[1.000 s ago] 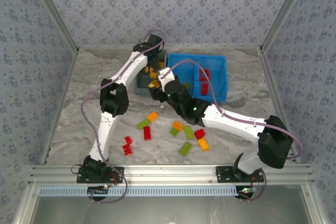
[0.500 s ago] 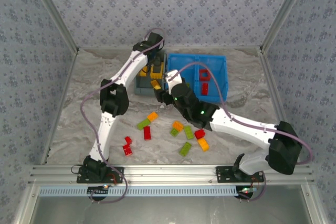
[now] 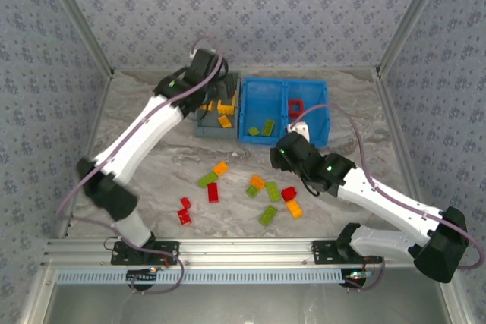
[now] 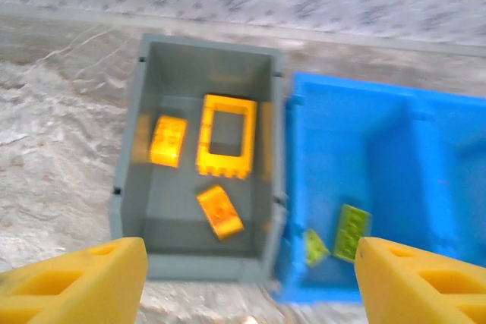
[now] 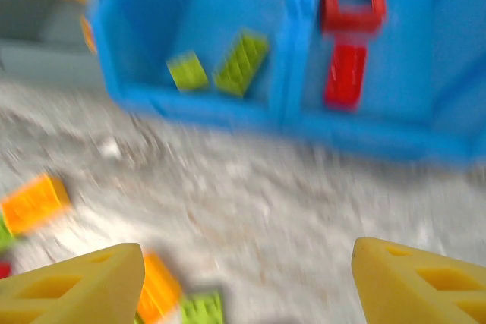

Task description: Sort the legos into containers by color

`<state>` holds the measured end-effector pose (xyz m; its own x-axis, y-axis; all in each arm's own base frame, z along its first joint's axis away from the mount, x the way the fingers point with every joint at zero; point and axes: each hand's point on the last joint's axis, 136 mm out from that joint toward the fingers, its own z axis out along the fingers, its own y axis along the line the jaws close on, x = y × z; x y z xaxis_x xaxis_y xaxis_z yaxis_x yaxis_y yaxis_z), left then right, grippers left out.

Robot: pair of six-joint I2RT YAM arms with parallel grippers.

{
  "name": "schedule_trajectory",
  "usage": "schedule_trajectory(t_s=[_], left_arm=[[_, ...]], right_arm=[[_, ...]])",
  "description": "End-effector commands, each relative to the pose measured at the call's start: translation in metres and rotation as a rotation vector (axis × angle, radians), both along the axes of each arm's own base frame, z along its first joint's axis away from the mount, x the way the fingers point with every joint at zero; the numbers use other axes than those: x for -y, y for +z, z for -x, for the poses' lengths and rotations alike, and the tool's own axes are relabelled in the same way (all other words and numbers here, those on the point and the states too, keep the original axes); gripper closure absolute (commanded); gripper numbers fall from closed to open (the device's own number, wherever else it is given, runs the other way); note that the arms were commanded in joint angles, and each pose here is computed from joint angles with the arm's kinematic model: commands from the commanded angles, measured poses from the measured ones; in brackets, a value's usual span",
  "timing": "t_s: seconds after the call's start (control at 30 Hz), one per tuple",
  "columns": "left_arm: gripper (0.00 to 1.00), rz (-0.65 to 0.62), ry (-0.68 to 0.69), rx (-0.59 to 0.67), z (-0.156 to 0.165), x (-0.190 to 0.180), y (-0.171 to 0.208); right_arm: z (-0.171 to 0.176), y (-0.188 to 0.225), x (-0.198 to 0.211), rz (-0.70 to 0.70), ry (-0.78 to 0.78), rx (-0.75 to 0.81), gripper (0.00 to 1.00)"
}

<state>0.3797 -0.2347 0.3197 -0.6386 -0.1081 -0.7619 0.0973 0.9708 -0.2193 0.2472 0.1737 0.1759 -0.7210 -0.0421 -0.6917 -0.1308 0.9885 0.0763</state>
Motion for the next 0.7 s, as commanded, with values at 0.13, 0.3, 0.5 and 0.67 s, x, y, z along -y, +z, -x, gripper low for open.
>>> schedule_trajectory(t_s=[0.13, 0.3, 0.5, 0.67], left_arm=[[0.24, 0.086, -0.511, 0.002, 0.149, 0.067, -0.032], [0.20, 0.087, -0.705, -0.010, 0.226, 0.065, -0.073], [0.19, 0.091, -0.729, -0.040, 0.259, 0.042, -0.098], [0.19, 0.099, -0.716, -0.049, 0.261, 0.039, -0.101]], right_arm=[[0.070, -0.069, 0.035, -0.116, -0.339, -0.392, 0.27], [0.064, -0.087, 0.022, -0.305, -0.532, -0.419, 0.30], [0.065, -0.102, 0.030, -0.408, -0.754, -0.454, 0.35], [0.063, -0.112, 0.026, -0.463, -0.814, -0.483, 0.38]])
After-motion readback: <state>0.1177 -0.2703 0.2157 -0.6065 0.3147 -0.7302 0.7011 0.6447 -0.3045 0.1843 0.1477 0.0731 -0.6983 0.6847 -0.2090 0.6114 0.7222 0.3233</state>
